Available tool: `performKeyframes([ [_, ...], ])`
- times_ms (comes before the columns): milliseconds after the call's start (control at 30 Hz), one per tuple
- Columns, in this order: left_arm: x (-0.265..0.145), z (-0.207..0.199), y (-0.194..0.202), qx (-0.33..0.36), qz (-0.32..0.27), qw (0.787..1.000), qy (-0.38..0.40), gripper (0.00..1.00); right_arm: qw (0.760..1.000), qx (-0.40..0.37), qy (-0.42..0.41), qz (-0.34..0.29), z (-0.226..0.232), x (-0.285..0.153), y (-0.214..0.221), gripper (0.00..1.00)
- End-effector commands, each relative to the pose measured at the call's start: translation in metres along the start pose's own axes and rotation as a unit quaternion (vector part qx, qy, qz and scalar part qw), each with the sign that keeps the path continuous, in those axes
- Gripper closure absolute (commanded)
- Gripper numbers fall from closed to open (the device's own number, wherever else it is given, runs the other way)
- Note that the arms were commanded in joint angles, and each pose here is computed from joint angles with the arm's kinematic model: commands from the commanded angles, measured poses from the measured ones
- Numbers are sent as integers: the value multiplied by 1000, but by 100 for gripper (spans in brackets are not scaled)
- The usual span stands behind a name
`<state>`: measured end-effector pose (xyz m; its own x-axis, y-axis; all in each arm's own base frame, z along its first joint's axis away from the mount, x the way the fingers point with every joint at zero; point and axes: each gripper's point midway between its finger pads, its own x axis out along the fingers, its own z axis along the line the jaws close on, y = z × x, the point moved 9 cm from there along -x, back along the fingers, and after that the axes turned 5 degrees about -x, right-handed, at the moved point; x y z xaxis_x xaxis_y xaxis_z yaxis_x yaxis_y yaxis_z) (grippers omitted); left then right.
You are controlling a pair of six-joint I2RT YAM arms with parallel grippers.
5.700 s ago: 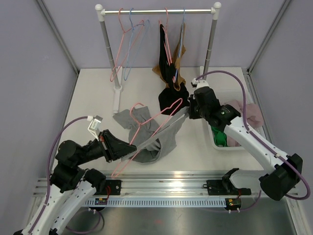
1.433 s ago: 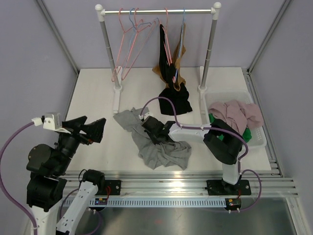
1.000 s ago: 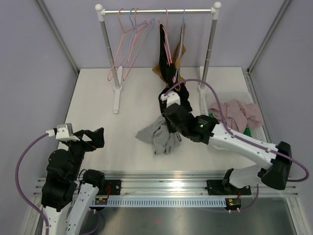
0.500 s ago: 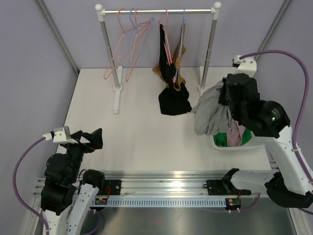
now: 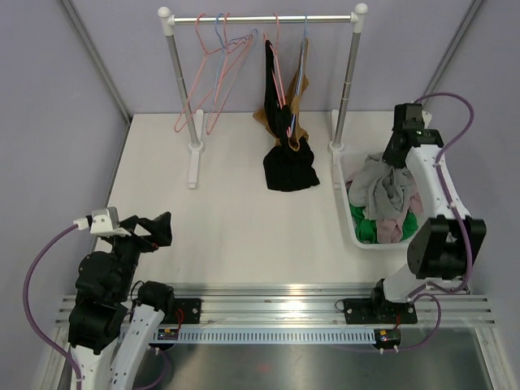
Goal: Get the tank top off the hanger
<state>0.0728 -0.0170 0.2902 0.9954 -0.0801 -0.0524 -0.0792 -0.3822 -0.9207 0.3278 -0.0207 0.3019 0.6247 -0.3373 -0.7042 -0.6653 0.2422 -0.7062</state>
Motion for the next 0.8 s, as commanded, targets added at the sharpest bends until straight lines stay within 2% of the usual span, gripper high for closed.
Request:
performKeyframes([
  [0, 5, -3, -4, 5, -14, 1000, 8, 1, 995, 46, -32, 82, 13, 67, 40, 94],
  [67, 5, -3, -4, 4, -14, 1000, 9, 1, 986, 53, -41, 154, 17, 110, 78, 94],
  [167, 7, -3, -4, 4, -9, 1000, 8, 1, 971, 54, -48, 228, 24, 145, 122, 94],
  [233, 11, -4, -3, 2, 1, 1000, 3, 1, 970, 63, -53, 228, 27, 152, 130, 91],
  [333, 12, -8, -5, -1, 10, 1000, 14, 1, 973, 73, -57, 209, 26, 144, 125, 82],
  [367, 12, -10, -5, -2, 13, 1000, 26, 1, 976, 74, -56, 195, 24, 134, 113, 72],
  [433, 11, -13, -7, -6, 15, 999, 37, 1, 980, 76, -59, 174, 22, 119, 96, 66],
  [467, 9, -16, -12, -9, 14, 999, 43, 1, 984, 80, -60, 145, 19, 101, 77, 56],
  [567, 8, -27, -20, -17, 39, 997, 71, 1, 990, 91, -62, 86, 10, 58, 41, 45],
  [700, 9, -44, -36, -28, 59, 991, 113, 1, 994, 92, -62, 12, -5, 1, 8, 1],
  [767, 10, -52, -45, -36, 63, 989, 129, 1, 992, 97, -74, -28, -13, -30, -1, 0],
])
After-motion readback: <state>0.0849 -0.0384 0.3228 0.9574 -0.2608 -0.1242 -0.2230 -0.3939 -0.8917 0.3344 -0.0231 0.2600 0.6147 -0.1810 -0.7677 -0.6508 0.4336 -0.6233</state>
